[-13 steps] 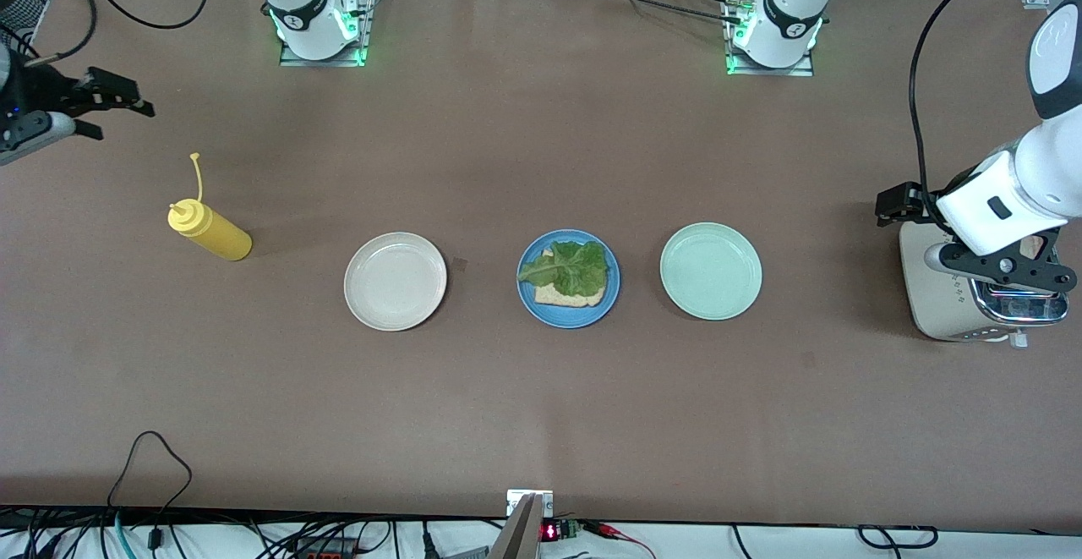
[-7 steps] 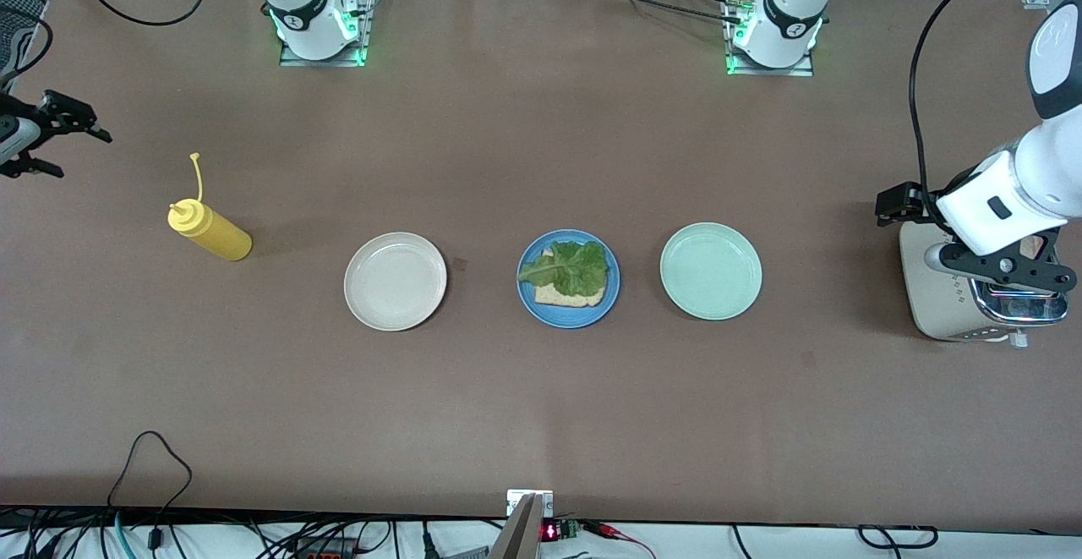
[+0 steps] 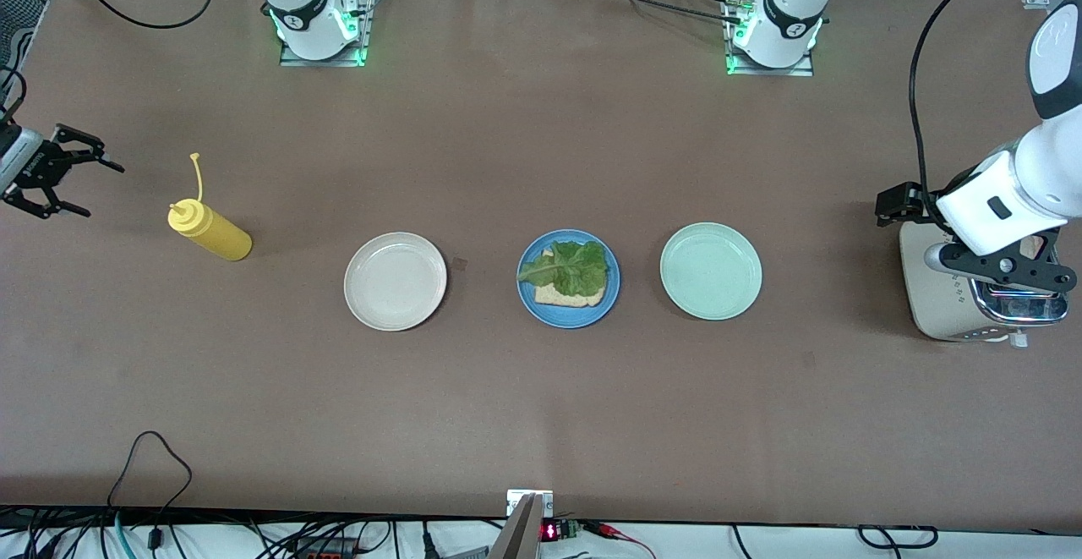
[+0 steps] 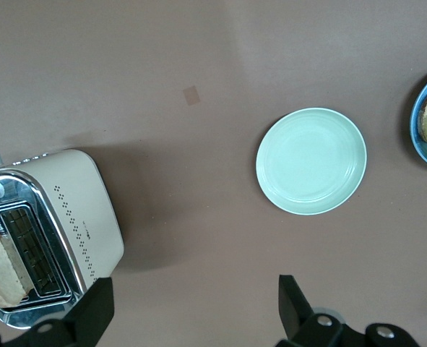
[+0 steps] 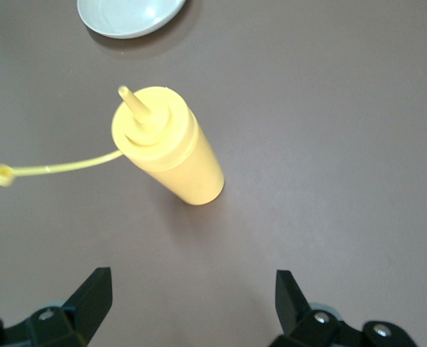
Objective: Make sandwich in blue plate with both arms
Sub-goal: 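Grasp the yellow mustard bottle with the right gripper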
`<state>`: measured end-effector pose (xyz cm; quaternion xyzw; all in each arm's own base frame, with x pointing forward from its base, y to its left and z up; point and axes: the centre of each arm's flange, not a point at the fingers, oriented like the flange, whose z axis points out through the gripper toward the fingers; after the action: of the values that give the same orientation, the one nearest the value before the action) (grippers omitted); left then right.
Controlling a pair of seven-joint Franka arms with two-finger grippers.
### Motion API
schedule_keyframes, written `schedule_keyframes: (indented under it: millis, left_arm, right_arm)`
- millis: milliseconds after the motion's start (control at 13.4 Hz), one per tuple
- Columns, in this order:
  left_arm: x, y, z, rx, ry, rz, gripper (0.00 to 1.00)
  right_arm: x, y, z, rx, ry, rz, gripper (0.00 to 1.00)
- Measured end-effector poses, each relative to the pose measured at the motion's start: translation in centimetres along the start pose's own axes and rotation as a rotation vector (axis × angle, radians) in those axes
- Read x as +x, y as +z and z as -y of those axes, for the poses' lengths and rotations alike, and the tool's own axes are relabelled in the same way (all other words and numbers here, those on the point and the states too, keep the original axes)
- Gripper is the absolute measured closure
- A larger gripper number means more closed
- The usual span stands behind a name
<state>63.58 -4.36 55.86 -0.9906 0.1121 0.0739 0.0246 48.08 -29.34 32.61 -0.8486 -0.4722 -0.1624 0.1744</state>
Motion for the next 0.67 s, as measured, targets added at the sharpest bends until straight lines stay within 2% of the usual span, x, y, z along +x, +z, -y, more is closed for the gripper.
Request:
schedule_keyframes:
  millis: [224,524,673]
  left_arm:
    - [0.0,0.0,0.0,0.0,0.0,0.0,0.0]
    - [0.0,0.0,0.0,0.0,0.0,0.0,0.0]
    - [0.0,0.0,0.0,0.0,0.0,0.0,0.0]
  right_arm:
    - [-3.4,3.2,-2.0,-0.014,-0.1,-0.142,0.0]
    - [-7.1,9.2,-3.6,0.055,-0.187,-0.372,0.0]
    - [-8.2,12.2,-3.8,0.09,-0.216,-0.461,0.0]
